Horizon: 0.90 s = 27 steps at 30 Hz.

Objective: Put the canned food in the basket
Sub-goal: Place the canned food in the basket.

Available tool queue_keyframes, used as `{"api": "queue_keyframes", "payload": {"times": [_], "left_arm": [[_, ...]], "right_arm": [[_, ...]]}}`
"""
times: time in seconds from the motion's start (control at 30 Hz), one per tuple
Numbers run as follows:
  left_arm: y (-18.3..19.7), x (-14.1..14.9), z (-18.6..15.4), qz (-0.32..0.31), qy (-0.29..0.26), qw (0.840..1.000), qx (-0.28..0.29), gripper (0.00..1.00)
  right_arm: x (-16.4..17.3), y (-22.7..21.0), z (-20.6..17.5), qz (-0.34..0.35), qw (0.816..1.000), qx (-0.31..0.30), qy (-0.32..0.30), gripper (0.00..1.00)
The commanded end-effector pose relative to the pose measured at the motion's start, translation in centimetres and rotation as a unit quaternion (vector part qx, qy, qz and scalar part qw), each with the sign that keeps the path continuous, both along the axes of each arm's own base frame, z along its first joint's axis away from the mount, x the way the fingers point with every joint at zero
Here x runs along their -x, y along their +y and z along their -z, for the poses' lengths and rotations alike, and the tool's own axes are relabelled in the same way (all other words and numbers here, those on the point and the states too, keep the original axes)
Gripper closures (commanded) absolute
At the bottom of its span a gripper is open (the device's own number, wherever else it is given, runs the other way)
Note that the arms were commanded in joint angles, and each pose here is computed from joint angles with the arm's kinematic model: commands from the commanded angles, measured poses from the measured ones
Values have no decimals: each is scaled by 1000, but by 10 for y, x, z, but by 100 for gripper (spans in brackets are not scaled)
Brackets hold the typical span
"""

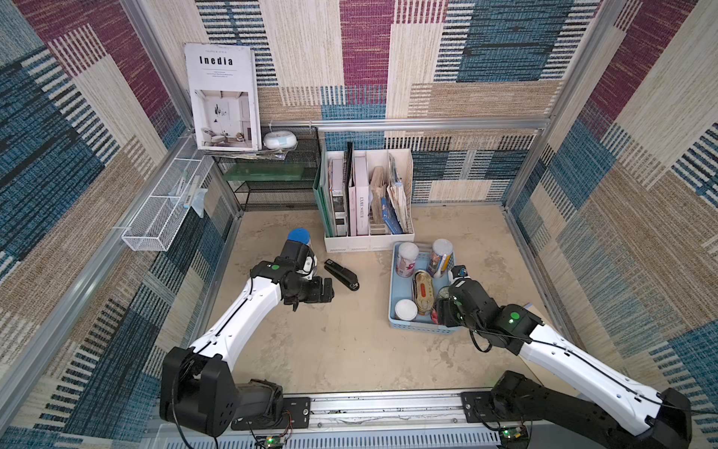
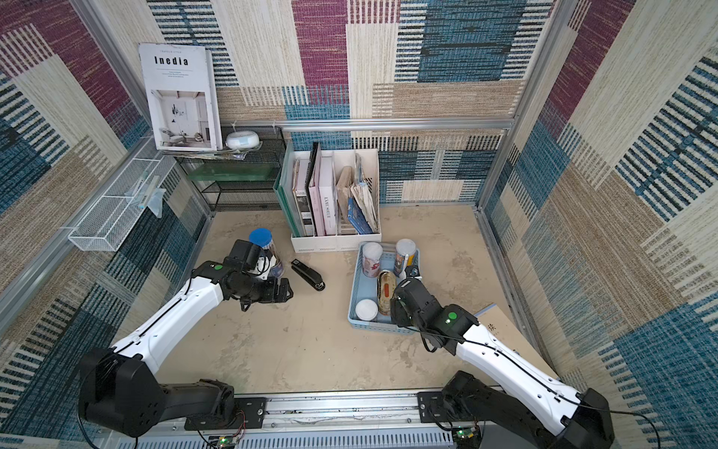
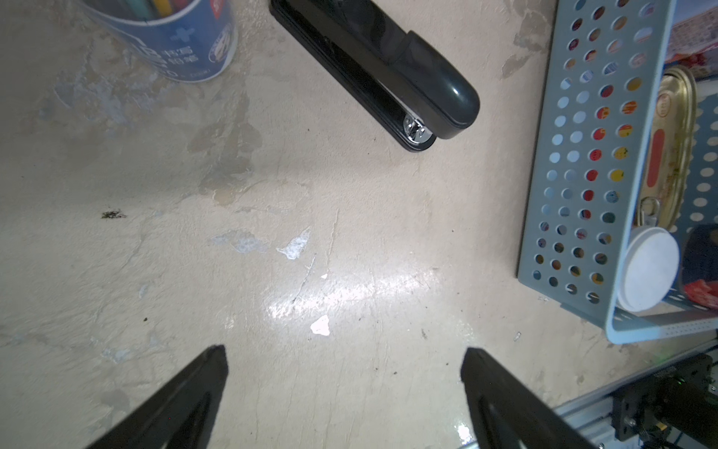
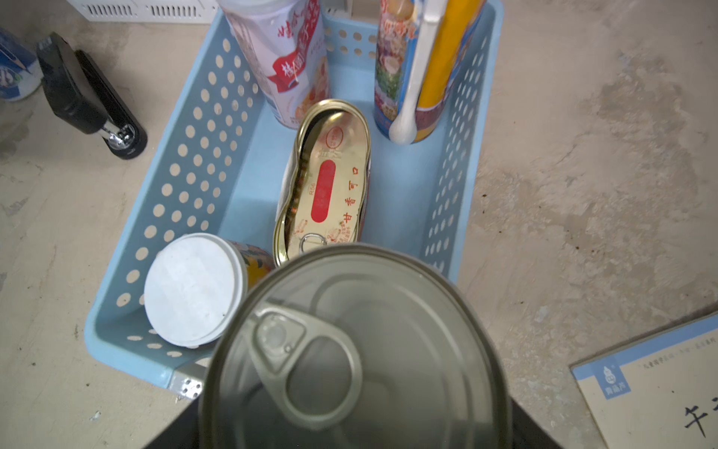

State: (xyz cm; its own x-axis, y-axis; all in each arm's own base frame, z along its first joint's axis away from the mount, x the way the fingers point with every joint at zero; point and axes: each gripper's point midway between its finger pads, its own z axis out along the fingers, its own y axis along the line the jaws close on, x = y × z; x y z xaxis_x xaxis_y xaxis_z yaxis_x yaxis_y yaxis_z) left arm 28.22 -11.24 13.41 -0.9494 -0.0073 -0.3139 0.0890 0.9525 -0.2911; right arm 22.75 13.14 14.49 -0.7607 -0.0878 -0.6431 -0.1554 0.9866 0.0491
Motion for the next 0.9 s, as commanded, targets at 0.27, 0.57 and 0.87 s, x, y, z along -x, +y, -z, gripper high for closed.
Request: {"api": "queue_keyframes", "payload": {"times": [0.27,0.57,0.87], "left_arm": [[-4,1,1,7,3,1000,10,1],[-5,1,0,10,2,1000,13,1],[-6,0,1,9,4,1000,14,1]], "right_arm": [[0,-4,8,50,998,-10,24,61],[-6,-4,30,71,997,-15,16,63],[-16,-15,24,86,996,-1,-34,64]]}}
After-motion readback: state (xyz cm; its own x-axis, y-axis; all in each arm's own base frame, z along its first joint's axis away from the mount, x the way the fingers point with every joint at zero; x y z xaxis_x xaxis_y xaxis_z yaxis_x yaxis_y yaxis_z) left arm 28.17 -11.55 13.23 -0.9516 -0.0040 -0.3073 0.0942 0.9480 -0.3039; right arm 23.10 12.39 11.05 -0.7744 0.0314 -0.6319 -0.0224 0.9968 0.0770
